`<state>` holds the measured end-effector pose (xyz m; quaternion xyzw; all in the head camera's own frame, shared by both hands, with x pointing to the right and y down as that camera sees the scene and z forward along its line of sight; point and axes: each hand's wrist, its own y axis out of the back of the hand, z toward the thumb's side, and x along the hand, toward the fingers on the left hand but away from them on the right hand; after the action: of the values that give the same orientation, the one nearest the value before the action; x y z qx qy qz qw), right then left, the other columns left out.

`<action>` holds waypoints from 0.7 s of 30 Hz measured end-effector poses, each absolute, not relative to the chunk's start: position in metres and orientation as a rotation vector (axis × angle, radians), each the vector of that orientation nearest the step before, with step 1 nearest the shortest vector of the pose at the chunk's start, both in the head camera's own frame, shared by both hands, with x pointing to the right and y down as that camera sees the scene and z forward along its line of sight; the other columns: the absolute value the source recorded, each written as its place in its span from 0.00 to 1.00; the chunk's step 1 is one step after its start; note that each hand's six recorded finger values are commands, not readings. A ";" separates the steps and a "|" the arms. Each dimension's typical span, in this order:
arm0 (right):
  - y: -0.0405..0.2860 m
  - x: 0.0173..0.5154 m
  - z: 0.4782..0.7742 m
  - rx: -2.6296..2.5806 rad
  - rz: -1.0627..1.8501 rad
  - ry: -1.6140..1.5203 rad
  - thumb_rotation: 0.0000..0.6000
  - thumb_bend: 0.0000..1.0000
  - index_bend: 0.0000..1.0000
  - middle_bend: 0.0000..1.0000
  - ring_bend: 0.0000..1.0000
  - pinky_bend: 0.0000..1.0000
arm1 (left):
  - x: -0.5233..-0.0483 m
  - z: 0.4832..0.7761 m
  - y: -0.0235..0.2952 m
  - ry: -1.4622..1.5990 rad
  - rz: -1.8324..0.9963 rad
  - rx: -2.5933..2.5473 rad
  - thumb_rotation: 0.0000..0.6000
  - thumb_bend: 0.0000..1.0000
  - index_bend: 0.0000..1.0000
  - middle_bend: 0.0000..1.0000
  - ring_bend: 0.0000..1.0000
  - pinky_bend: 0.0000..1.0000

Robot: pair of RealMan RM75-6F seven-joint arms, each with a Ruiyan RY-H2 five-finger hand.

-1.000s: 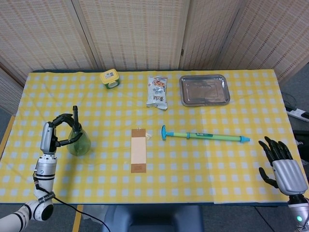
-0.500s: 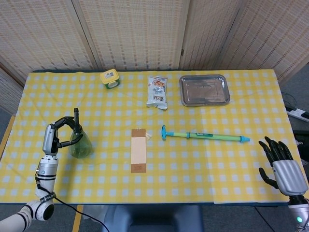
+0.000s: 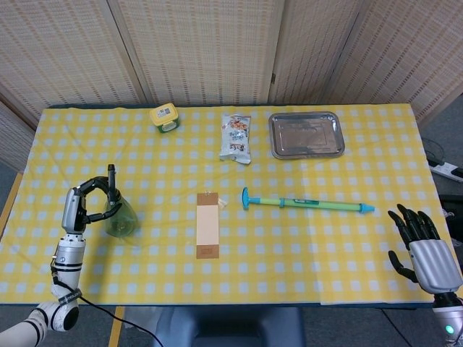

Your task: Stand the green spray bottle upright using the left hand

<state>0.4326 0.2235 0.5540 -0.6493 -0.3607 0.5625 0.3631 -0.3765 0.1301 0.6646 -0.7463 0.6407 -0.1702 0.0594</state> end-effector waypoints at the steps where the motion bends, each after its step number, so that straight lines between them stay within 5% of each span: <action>1: 0.224 0.432 0.554 -1.671 1.447 -0.929 1.00 0.45 0.00 0.00 0.00 0.00 | -0.377 0.665 0.131 1.943 -0.516 -2.260 1.00 0.54 0.61 0.82 0.58 0.31; 14: 0.225 0.431 0.553 -1.668 1.441 -0.925 1.00 0.45 0.00 0.00 0.00 0.00 | -0.393 0.664 0.138 2.022 -0.466 -2.268 1.00 0.53 0.56 0.81 0.52 0.27; 21: 0.225 0.431 0.553 -1.659 1.441 -0.923 1.00 0.45 0.00 0.00 0.00 0.00 | -0.397 0.663 0.143 2.016 -0.443 -2.321 1.00 0.32 0.45 0.70 0.40 0.13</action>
<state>0.4312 0.2245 0.5528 -0.6467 -0.3599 0.5615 0.3700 -0.3973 0.1431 0.6631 -0.7472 0.6489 -0.1425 0.0180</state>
